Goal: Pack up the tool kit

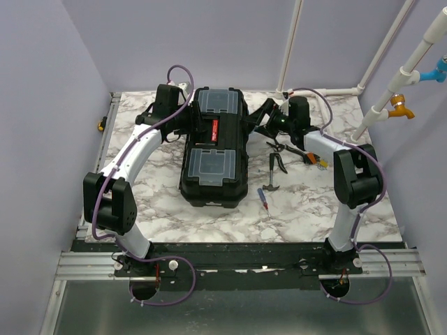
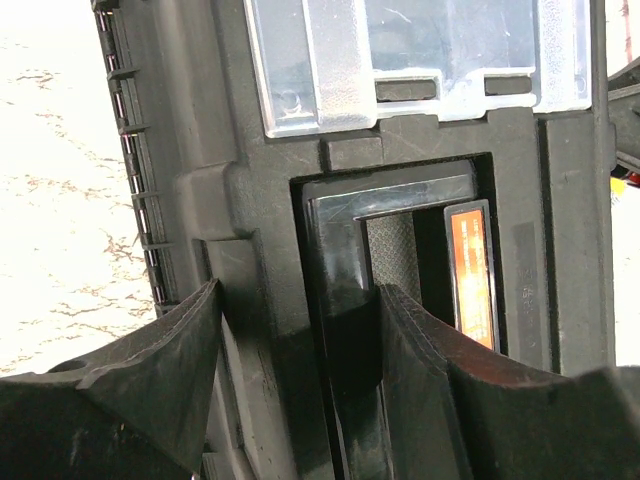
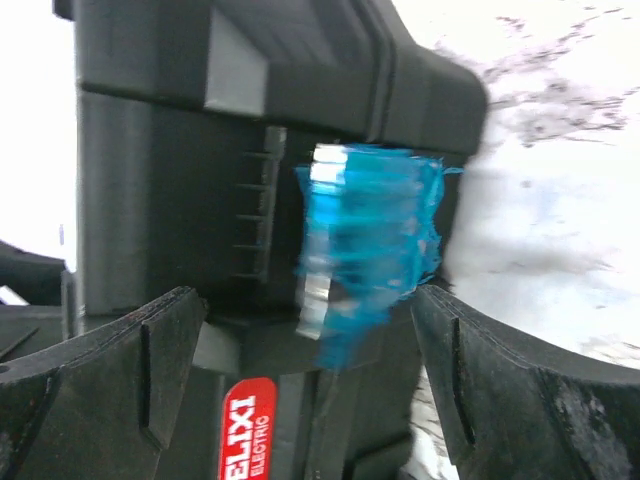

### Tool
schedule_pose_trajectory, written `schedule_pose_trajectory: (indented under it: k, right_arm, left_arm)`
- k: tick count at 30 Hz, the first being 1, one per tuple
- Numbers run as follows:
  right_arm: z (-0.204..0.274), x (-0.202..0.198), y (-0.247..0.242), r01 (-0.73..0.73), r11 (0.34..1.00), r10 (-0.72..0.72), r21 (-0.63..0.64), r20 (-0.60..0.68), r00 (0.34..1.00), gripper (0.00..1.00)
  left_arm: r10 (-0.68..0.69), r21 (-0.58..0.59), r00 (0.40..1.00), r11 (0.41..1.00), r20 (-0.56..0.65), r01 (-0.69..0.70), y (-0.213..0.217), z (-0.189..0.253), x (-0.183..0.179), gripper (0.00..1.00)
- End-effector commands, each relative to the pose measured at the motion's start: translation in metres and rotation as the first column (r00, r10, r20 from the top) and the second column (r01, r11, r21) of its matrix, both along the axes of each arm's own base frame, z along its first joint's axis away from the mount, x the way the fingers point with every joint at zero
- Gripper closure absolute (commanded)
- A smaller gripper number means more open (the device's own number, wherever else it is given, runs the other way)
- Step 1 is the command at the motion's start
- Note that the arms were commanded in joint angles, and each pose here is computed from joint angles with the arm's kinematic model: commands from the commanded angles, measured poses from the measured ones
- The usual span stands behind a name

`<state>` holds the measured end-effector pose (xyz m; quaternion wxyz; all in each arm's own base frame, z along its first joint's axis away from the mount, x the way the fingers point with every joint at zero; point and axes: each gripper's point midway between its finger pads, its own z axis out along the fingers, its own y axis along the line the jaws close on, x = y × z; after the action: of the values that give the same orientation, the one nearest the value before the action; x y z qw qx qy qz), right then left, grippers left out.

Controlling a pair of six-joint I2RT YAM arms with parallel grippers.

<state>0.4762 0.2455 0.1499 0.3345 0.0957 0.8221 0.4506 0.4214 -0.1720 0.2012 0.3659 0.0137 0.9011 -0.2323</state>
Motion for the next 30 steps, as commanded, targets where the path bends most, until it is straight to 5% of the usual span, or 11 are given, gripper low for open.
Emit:
schedule_pose_trajectory:
  k: [1,6,9,18,22,30]
  right_arm:
    - [0.01,-0.008,0.02,-0.091,0.983,0.087,0.158,0.033,0.996,0.04]
    - [0.005,-0.007,0.03,-0.12,0.958,0.126,0.259,-0.007,0.992,0.05]
    - [0.002,-0.006,0.027,-0.102,0.963,0.107,0.251,-0.009,0.994,0.18]
    - [-0.022,0.012,-0.015,0.101,0.993,-0.104,-0.064,-0.049,0.993,0.35]
    - [-0.029,0.016,-0.035,0.165,0.967,-0.177,-0.193,-0.049,0.983,0.48]
    - [-0.027,0.02,-0.051,0.185,0.921,-0.212,-0.343,-0.043,0.976,0.92]
  left_arm:
    - [-0.002,0.114,0.996,0.993,-0.087,0.012,0.026,-0.037,-0.008,0.81]
    - [-0.023,-0.004,0.994,1.0,-0.104,0.023,0.022,-0.041,-0.009,0.81]
    - [-0.021,-0.02,0.994,1.0,-0.104,0.019,0.025,-0.042,-0.01,0.81]
    - [0.015,0.017,0.996,1.0,-0.092,-0.014,0.031,-0.038,-0.008,0.81]
    - [0.035,0.067,0.996,0.997,-0.078,-0.03,0.031,-0.036,-0.009,0.81]
    - [0.063,0.135,0.997,0.989,-0.047,-0.057,0.028,-0.027,-0.007,0.81]
